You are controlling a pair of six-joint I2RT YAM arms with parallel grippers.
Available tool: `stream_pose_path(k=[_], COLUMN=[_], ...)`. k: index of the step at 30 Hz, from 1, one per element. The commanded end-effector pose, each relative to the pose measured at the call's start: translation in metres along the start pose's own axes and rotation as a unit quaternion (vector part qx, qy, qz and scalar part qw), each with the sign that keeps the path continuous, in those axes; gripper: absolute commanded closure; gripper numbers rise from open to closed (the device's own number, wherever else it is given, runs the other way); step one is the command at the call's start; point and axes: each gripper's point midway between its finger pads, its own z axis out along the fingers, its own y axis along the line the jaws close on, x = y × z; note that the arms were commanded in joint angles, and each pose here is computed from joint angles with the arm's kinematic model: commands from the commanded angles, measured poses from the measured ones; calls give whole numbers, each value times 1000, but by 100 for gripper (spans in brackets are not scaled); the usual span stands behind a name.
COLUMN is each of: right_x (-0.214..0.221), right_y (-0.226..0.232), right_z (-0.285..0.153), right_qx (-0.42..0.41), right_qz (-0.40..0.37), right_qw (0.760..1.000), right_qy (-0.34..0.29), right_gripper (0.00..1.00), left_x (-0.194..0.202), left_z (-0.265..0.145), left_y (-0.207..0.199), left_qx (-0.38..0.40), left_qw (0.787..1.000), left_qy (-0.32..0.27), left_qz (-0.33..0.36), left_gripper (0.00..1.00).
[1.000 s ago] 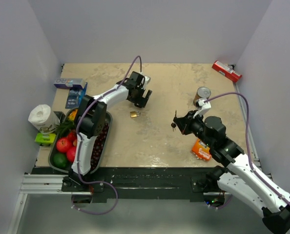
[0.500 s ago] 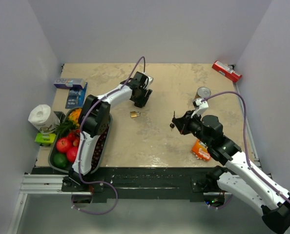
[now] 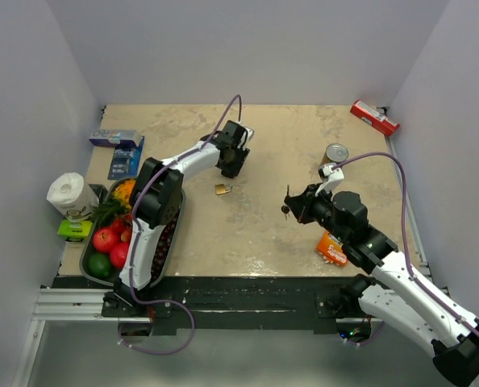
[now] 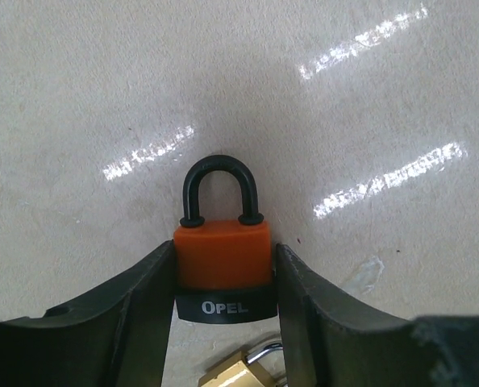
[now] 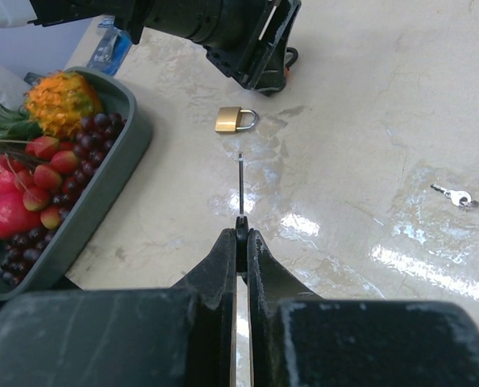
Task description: Unlock with the key
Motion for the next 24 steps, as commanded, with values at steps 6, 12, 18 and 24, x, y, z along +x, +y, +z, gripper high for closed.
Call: stream_pose_path(k=[6, 12, 18, 24], right_x=[-12, 4, 1, 17], right_y=[-6, -29, -16, 5], right_z=[-10, -10, -4, 20], right_qx=[17, 66, 35, -3], right_qz=[-11, -30, -14, 14], right_qw=[1000, 997, 999, 1000], right_qy=[-21, -2, -9, 24], right_gripper=[100, 100, 100, 100], left_x=[7, -15, -23, -11], left_z=[-50, -118, -178, -187], left_y=[-21, -6, -15, -29], left_qx=[110, 214, 281, 342], left_qw=[991, 952, 906, 883], left_qy=[-28, -130, -232, -220], left_qz=[-77, -174, -217, -234], left_gripper=[100, 100, 100, 100])
